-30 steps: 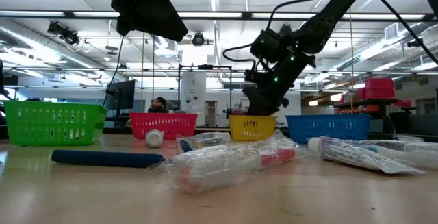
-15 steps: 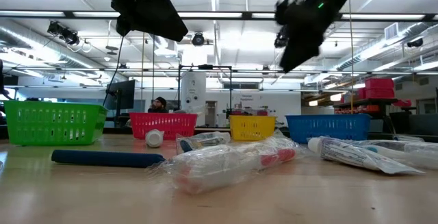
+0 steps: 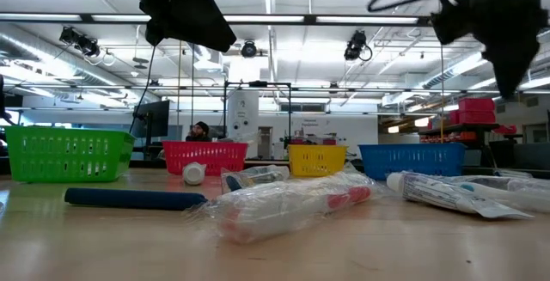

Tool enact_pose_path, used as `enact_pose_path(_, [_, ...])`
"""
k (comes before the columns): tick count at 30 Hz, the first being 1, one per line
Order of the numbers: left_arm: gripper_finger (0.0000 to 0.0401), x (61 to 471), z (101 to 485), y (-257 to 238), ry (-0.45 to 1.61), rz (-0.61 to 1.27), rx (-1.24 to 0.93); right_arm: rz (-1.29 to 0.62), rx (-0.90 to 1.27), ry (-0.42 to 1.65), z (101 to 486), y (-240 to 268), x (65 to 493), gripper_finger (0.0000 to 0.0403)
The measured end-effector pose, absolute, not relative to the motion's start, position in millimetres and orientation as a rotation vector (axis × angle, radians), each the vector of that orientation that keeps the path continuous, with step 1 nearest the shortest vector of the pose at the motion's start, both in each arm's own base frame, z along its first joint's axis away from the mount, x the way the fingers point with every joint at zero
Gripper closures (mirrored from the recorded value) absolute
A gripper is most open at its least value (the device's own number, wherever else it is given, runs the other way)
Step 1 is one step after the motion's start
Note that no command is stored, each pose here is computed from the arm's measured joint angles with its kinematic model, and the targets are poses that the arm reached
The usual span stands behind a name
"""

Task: Pick & Place Travel size toiletries
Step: Put the blue razor into the blue bin

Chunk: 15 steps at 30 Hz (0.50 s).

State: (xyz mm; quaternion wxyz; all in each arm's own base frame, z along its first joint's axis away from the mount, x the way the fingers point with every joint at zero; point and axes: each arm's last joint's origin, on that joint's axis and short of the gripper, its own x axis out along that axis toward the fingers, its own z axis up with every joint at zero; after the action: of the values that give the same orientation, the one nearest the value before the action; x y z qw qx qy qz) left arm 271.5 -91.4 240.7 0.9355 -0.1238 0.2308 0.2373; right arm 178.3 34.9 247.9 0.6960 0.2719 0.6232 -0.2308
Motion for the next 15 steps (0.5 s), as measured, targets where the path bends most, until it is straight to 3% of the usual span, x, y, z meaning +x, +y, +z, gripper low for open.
enact_pose_path(7, [0.0294, 272, 241, -91, 0.472, 0.485, -0.253, -0.654, 0.693, 1.444, 204, 35, 165, 0.0233])
enact_pose_path(15, [0.0294, 272, 241, -91, 0.472, 0.485, -0.254, -0.823, 0.771, 1.294, 173, 19, 164, 0.0235])
